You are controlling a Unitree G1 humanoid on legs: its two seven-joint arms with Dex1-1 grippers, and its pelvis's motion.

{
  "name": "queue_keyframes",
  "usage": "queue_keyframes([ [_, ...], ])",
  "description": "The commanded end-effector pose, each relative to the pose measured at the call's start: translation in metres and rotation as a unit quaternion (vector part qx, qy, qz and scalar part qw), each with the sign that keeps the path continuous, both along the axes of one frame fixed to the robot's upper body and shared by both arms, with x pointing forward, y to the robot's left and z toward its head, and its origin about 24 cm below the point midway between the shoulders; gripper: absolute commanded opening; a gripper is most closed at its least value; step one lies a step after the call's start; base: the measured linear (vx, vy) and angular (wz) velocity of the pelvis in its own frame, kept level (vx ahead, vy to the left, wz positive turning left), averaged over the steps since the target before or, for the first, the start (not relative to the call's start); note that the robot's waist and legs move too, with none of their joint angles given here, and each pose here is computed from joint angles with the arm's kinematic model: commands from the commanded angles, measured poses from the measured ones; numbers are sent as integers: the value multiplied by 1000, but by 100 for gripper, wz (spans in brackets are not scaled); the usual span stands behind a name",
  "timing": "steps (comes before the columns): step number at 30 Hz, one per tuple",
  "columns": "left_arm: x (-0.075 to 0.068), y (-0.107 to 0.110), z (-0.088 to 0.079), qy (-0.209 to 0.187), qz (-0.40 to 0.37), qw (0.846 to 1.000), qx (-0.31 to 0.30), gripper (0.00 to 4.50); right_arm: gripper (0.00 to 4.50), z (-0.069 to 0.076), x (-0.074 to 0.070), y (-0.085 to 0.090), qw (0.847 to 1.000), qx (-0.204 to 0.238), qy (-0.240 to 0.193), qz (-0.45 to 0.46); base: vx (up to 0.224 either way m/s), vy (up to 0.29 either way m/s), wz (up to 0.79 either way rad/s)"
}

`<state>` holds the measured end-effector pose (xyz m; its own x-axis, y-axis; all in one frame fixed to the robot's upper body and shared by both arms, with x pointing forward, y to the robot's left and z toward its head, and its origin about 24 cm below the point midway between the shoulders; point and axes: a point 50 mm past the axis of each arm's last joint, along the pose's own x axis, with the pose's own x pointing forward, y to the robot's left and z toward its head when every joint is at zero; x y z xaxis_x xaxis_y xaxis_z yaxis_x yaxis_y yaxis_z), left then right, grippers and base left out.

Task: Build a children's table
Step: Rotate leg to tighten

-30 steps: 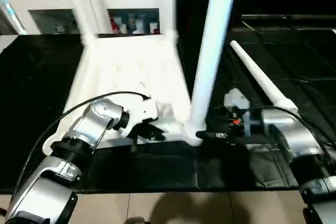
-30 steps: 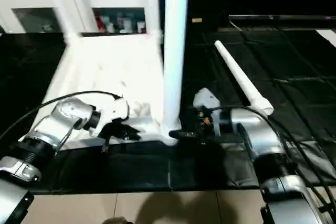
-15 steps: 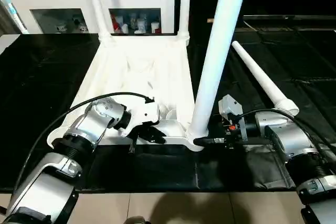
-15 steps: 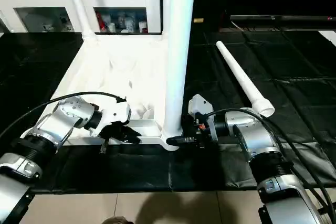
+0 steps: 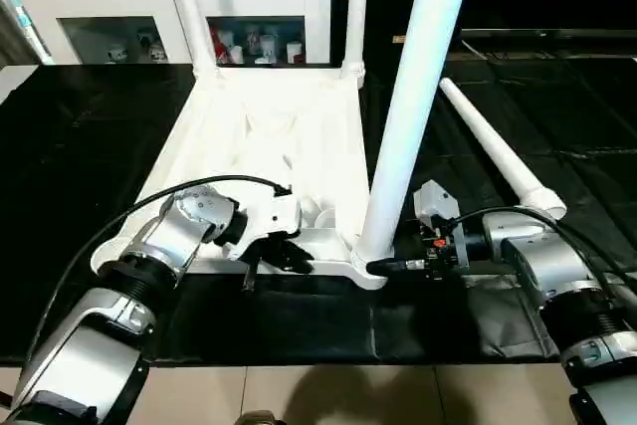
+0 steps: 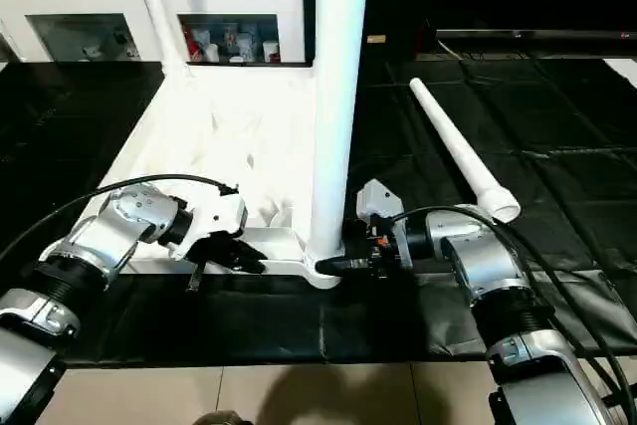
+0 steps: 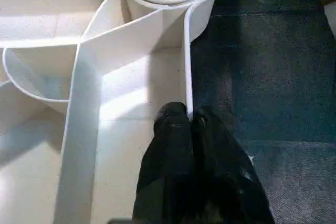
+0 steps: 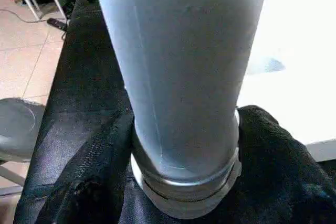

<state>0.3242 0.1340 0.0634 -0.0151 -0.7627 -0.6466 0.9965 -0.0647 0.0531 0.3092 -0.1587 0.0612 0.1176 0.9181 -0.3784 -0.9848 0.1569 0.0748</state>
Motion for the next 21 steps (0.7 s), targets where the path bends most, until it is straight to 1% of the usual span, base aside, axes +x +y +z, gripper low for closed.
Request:
queue_keyframes([
  [1,2,-5,5,-9,-17,1000,7,0,267,-2,-3,9,1000,1,2,24,0,0,0],
  [4,3,-6,4,-8,-3,1000,1,0,267,-3,-4,10,1000,7,4,18,0,0,0],
  [7,8,-11,5,-10,38,999,-16,0,267,-6,-5,13,1000,26,9,-11,0,0,0],
  [9,9,-13,5,-10,49,999,-20,0,267,-7,-5,14,999,32,11,-21,0,0,0],
  [10,14,-18,7,-20,88,995,-34,0,267,-10,-5,17,997,47,10,-57,0,0,0],
  [12,19,-27,9,-25,145,987,-60,0,267,-18,-4,25,991,62,9,-115,0,0,0],
  [15,22,-36,9,-19,192,978,-80,0,266,-27,-4,32,984,62,10,-168,0,0,0],
  [17,23,-43,10,-19,217,972,-90,0,266,-32,-3,40,976,68,17,-206,0,0,0],
  [18,23,-50,11,-15,238,966,-97,0,266,-34,0,47,967,75,25,-241,0,0,0],
  [19,23,-56,12,-15,257,960,-105,0,266,-34,3,55,959,85,31,-267,0,0,0],
  [20,23,-56,12,-15,257,960,-105,0,266,-34,3,55,959,85,31,-267,0,0,0],
  [21,24,-67,14,-15,281,952,-117,0,266,-30,8,68,949,95,26,-299,0,0,0],
])
